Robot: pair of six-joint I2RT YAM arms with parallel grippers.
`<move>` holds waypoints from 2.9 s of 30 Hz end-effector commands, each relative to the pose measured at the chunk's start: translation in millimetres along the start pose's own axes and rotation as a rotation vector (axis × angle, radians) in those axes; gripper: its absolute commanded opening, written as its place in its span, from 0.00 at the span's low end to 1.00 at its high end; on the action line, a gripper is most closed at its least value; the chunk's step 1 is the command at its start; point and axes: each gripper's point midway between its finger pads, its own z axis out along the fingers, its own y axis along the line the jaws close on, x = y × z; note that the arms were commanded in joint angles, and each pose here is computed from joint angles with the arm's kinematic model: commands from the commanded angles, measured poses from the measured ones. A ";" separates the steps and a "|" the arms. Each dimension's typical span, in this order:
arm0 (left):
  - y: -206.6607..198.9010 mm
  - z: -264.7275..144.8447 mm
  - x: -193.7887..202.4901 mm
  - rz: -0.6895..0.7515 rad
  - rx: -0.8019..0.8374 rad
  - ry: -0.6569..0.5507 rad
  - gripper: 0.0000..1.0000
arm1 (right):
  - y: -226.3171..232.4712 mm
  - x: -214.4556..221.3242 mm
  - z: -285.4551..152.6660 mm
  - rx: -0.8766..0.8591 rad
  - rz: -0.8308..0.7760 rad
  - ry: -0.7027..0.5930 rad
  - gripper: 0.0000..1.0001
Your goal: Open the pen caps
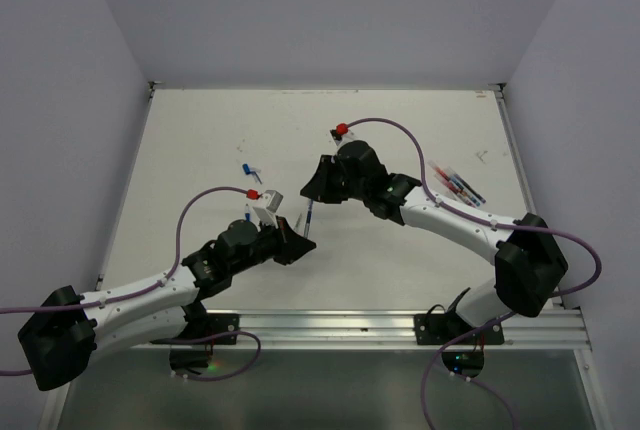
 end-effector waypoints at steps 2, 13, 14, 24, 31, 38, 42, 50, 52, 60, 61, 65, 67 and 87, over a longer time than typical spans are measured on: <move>-9.3 -1.1 -6.1 0.024 0.034 -0.016 0.00 | 8.7 -11.6 3.8 -0.045 -0.010 -0.025 0.00; -4.1 0.1 -17.3 0.023 -0.028 -0.044 0.50 | 19.3 -0.5 -1.8 -0.127 0.044 -0.002 0.00; -4.3 0.4 -17.5 0.023 -0.027 -0.045 0.50 | 18.5 0.8 -2.3 -0.127 0.047 0.000 0.00; -9.8 4.3 -18.3 0.027 -0.001 -0.041 0.00 | 25.6 5.7 -4.4 -0.181 0.052 0.019 0.18; -14.7 2.2 -26.2 0.029 0.008 -0.069 0.00 | 21.1 12.2 -4.2 -0.181 0.051 0.025 0.19; -16.7 1.9 -26.3 0.019 0.018 -0.070 0.00 | 22.7 12.8 -5.5 -0.193 0.047 0.026 0.28; -16.7 0.0 -28.4 0.012 0.016 -0.083 0.00 | 21.5 14.7 -6.6 -0.195 0.044 0.028 0.31; -17.2 -0.6 -26.4 0.009 0.023 -0.078 0.00 | 21.4 11.5 -8.9 -0.195 0.043 0.006 0.23; -17.2 -0.5 -25.3 0.009 0.026 -0.073 0.00 | 21.3 9.6 -7.1 -0.192 0.044 0.003 0.00; -25.6 -2.8 -19.4 0.044 0.092 -0.054 0.00 | 2.8 -9.4 7.0 -0.116 0.019 -0.128 0.00; -24.1 -3.7 -17.8 0.046 0.091 -0.053 0.00 | -0.2 -12.8 8.7 -0.117 0.017 -0.158 0.00; -26.1 -8.1 -14.7 0.069 0.113 -0.044 0.00 | 4.0 -38.5 28.4 -0.091 0.001 -0.180 0.00; -24.9 -9.7 -12.3 0.072 0.114 -0.038 0.00 | 5.3 -61.8 33.5 -0.057 0.008 -0.237 0.00; 56.8 -54.6 -51.6 -0.036 -0.451 -0.213 0.00 | -39.8 -78.6 177.8 0.012 0.043 0.074 0.00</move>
